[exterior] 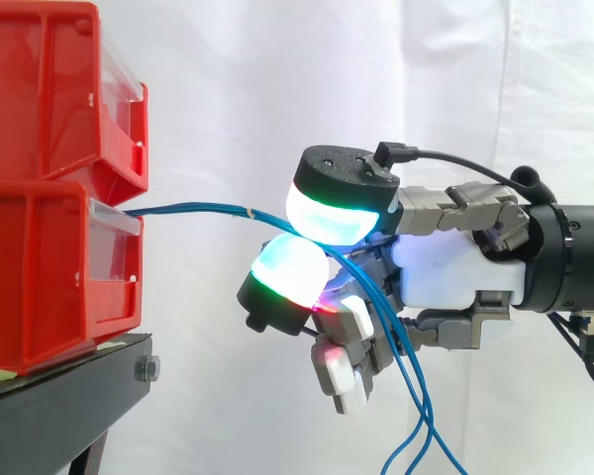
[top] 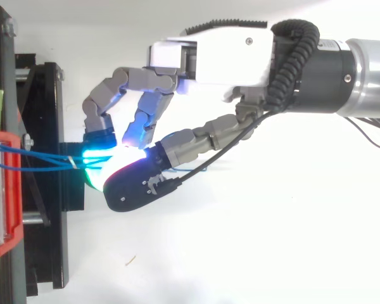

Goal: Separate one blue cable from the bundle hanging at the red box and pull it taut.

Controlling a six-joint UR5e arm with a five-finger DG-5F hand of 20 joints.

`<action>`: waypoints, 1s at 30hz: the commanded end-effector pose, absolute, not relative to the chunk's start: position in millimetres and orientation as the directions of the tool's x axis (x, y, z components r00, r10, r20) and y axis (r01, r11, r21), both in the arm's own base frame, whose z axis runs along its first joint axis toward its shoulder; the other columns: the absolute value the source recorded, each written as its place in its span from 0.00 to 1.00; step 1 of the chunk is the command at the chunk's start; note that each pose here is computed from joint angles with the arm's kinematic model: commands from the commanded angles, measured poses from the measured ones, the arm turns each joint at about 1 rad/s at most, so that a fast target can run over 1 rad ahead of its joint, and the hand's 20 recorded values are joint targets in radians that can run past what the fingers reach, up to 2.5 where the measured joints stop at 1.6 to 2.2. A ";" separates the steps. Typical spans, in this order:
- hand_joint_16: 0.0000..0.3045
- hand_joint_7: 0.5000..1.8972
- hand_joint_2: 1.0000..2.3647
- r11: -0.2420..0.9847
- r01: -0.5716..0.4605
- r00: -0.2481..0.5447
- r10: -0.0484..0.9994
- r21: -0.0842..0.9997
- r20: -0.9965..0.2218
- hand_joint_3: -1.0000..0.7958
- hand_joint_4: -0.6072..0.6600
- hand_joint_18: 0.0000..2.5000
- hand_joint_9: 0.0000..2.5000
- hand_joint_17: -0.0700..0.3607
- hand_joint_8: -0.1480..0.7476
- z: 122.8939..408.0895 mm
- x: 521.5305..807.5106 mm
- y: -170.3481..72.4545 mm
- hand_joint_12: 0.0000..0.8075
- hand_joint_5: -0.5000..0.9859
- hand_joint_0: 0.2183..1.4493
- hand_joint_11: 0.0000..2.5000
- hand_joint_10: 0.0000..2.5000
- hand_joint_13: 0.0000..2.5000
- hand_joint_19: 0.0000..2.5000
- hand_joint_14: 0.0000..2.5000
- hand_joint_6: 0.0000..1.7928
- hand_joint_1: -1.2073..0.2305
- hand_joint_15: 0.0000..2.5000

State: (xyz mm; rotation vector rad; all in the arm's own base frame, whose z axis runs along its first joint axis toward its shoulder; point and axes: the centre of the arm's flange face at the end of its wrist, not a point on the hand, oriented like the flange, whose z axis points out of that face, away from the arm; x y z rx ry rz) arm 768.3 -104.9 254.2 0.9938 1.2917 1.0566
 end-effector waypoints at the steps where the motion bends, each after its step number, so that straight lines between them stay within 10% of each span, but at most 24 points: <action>1: 0.15 0.45 0.01 0.243 -0.040 0.004 0.970 0.969 -0.243 0.48 0.53 0.41 0.45 0.41 0.60 253.8 768.2 -106.1 0.50 0.24 0.33 0.35 0.01 0.43 0.18 0.01 0.52 0.29 0.22; 30: 0.13 0.38 0.00 0.260 -0.035 0.047 0.965 0.965 -0.258 0.28 0.60 0.39 0.43 0.37 0.55 254.4 769.7 -104.2 0.46 0.23 0.31 0.36 0.01 0.42 0.21 0.01 0.49 0.51 0.23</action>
